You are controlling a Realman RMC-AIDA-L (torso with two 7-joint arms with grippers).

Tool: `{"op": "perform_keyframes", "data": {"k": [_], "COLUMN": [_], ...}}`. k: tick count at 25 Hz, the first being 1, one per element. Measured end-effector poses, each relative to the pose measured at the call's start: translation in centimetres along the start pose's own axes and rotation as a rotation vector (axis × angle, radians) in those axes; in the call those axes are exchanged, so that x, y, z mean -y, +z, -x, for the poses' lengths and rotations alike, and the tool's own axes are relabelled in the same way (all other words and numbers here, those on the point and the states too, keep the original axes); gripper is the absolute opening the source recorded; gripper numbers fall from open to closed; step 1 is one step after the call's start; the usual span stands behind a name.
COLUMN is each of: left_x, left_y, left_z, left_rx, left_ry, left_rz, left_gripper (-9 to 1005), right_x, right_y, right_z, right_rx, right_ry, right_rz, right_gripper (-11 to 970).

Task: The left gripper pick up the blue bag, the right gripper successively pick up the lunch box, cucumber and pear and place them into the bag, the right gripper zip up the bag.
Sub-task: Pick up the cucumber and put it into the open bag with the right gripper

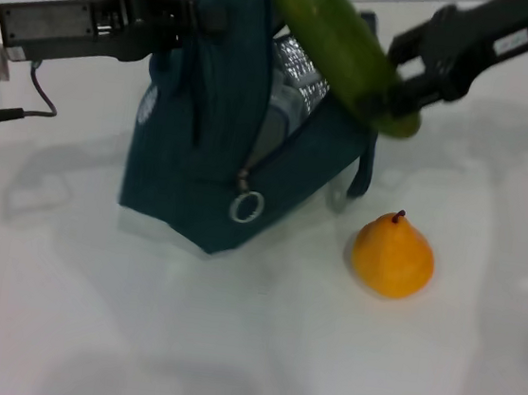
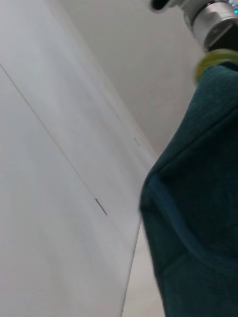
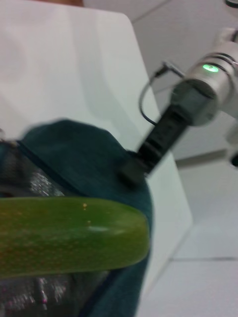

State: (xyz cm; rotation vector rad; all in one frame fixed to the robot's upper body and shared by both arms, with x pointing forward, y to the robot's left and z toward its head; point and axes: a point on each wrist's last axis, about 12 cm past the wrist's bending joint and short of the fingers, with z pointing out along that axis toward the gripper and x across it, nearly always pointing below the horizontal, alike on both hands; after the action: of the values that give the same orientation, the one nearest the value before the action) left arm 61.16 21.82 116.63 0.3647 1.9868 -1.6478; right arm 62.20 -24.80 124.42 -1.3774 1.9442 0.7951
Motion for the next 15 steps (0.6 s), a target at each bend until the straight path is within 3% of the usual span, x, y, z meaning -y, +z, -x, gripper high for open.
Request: {"op": "perform_keyframes", "data": {"k": [15], "left_x": [-0.4], "left_y": [-0.3], "left_z": [-0.1], "left_rx": [0.013], "left_ry": [0.0], "left_rz": [0.026], "left_gripper": [92], "right_x": [0.1], "right_y": [2.2], "right_z": [-1.7], "right_rx": [-0.03], "right_ry": [0.118], "right_rz": [0.079], "right_gripper": [564]}}
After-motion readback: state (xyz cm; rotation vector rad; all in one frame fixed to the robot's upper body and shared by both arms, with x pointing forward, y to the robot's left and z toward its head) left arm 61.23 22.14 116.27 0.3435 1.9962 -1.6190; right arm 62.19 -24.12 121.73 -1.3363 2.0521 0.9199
